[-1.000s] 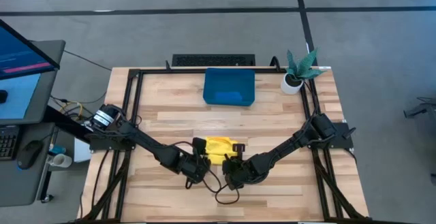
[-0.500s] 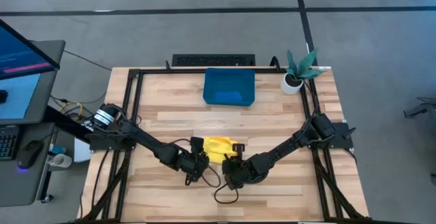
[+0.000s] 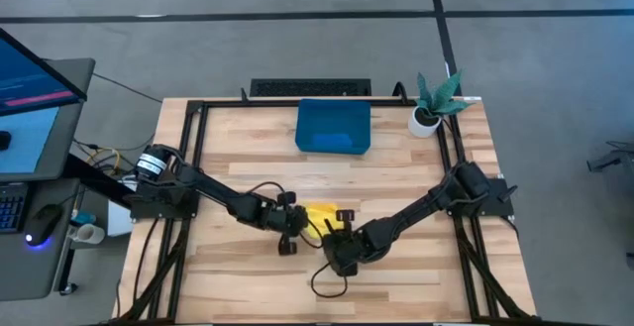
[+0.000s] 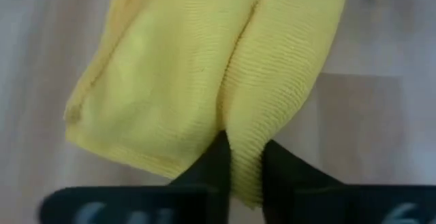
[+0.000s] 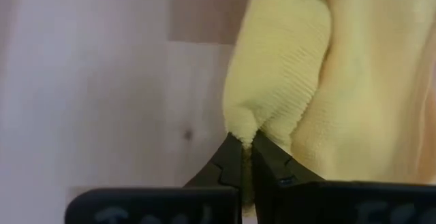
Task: Roll microfiber towels into tight, uniform cylinder then place into a basket
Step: Roll the yellow microfiber cloth
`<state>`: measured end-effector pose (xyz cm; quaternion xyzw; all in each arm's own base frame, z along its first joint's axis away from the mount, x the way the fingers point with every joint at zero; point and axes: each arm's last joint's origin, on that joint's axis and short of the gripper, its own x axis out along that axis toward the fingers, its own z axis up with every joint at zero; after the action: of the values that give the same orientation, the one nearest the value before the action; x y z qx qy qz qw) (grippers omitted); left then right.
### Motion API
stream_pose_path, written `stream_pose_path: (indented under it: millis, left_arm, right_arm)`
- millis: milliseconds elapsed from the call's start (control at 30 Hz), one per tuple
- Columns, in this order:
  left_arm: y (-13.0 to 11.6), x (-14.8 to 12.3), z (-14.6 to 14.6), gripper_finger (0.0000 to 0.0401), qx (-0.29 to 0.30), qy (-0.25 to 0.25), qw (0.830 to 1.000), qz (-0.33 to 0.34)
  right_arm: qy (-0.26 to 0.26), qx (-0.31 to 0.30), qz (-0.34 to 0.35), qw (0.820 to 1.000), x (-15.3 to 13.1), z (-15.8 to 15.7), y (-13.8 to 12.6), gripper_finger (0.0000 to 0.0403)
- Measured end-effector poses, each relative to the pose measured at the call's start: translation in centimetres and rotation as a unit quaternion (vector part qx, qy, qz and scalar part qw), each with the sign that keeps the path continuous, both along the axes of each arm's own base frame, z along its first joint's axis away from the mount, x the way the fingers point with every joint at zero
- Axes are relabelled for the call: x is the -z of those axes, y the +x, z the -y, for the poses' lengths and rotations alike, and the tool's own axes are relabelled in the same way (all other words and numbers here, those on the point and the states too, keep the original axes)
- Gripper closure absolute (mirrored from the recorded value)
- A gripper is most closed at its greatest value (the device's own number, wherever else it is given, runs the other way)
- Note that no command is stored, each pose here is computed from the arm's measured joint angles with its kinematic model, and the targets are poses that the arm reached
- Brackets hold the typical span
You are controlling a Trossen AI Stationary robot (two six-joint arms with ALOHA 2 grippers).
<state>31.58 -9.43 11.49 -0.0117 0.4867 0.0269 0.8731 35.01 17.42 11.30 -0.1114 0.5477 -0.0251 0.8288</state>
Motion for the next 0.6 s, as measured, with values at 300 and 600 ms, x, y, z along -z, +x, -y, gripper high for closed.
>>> stream_pose_path:
  millis: [300, 600]
  left_arm:
    - [0.2, -0.6, 1.6, 0.0361, -0.021, -0.239, 0.968, -0.074]
    - [-0.2, -0.7, 2.4, 0.0373, -0.035, -0.350, 0.926, -0.137]
  right_arm:
    - [0.178, -0.031, -0.044, 0.983, -0.5, 0.9, 1.3, 0.0372]
    - [0.402, -0.051, -0.059, 0.913, -0.8, 2.1, 3.3, 0.0374]
